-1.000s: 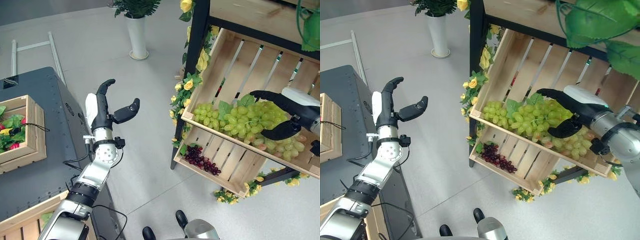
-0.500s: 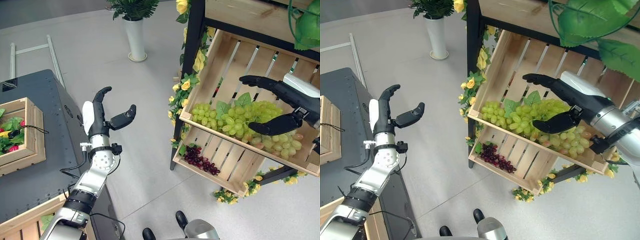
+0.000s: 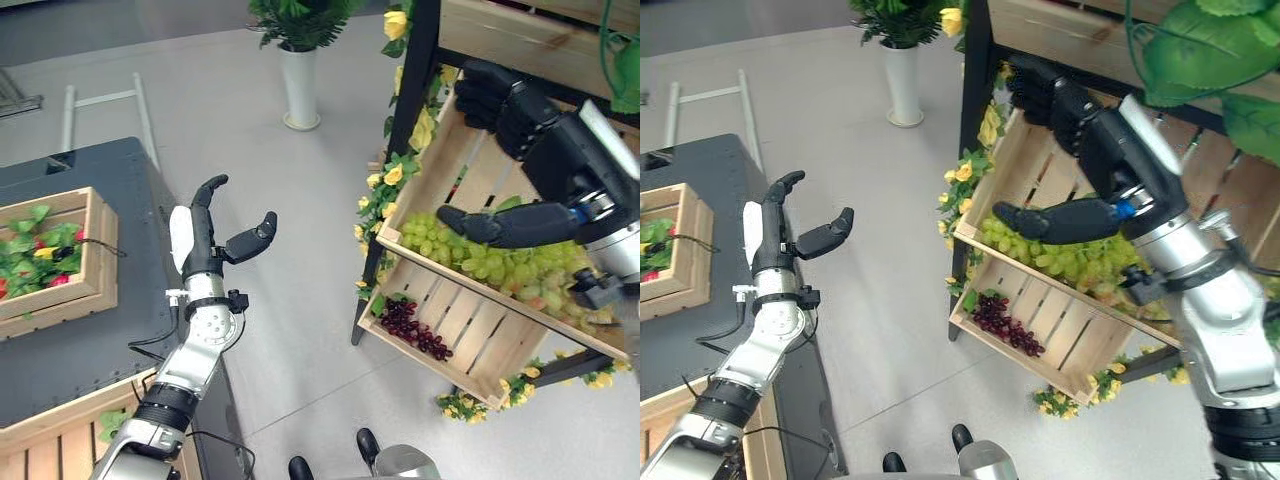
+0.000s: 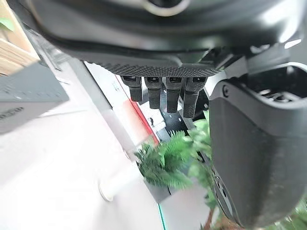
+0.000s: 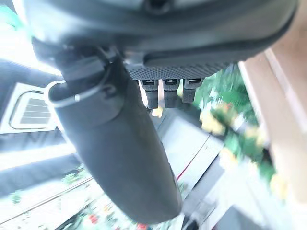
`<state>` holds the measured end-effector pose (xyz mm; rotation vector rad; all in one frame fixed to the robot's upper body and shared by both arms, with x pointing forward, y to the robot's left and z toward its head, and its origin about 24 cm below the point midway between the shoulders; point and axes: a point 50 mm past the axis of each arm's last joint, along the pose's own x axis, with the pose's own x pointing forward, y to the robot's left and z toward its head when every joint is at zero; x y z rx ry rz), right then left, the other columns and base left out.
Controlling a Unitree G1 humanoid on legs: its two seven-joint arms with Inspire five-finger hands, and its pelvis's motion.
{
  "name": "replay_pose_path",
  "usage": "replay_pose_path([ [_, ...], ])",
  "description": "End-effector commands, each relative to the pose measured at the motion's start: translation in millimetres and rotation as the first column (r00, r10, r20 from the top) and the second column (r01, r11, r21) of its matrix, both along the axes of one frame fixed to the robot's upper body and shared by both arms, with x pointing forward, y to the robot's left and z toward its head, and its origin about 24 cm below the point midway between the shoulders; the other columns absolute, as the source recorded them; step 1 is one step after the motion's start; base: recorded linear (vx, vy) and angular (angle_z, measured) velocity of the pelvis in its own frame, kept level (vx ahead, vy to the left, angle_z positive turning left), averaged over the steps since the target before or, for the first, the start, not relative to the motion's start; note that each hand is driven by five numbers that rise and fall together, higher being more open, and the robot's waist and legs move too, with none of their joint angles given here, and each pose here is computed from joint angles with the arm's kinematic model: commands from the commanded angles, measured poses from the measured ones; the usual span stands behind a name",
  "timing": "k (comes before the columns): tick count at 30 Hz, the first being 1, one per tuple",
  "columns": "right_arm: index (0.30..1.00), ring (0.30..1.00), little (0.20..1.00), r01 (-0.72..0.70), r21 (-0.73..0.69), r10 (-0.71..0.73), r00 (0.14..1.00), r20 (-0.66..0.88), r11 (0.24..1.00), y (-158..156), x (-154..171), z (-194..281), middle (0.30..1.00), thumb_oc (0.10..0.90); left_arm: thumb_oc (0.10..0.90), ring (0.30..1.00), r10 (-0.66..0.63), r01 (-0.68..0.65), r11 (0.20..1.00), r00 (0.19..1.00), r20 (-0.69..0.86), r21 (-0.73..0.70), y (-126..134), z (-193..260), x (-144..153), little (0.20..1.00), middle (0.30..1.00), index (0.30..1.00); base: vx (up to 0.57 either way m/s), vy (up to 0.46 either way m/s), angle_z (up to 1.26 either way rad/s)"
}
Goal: Pick up the fruits from the basket on one side to the basket on the other side
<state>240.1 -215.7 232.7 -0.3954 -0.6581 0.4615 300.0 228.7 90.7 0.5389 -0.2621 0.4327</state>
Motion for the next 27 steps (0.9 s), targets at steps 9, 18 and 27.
replay_pose_path([
  [9,0.900,0.900,0.900,-0.197,0.266,0.183,0.980,0.077,0.943,40,5,11,0.900,0.800,0.800,0.900,0.065,-0.080,0.995,0.974,0.217,0.058,9,34,-7,0.900,0.900,0.900,0.02,-0.046,0.31],
  [18,0.900,0.900,0.900,-0.261,0.378,0.290,0.957,-0.021,0.888,61,13,-13,0.900,0.800,0.800,0.900,0.105,-0.121,0.991,0.973,0.206,0.064,15,26,-12,0.900,0.900,0.900,0.03,-0.043,0.27],
  [27,0.900,0.900,0.900,-0.173,0.399,0.288,0.925,-0.248,0.900,79,19,-67,0.900,0.800,0.800,0.900,0.162,-0.184,0.976,0.971,0.173,0.119,28,11,-29,0.900,0.900,0.900,0.05,-0.020,0.18],
])
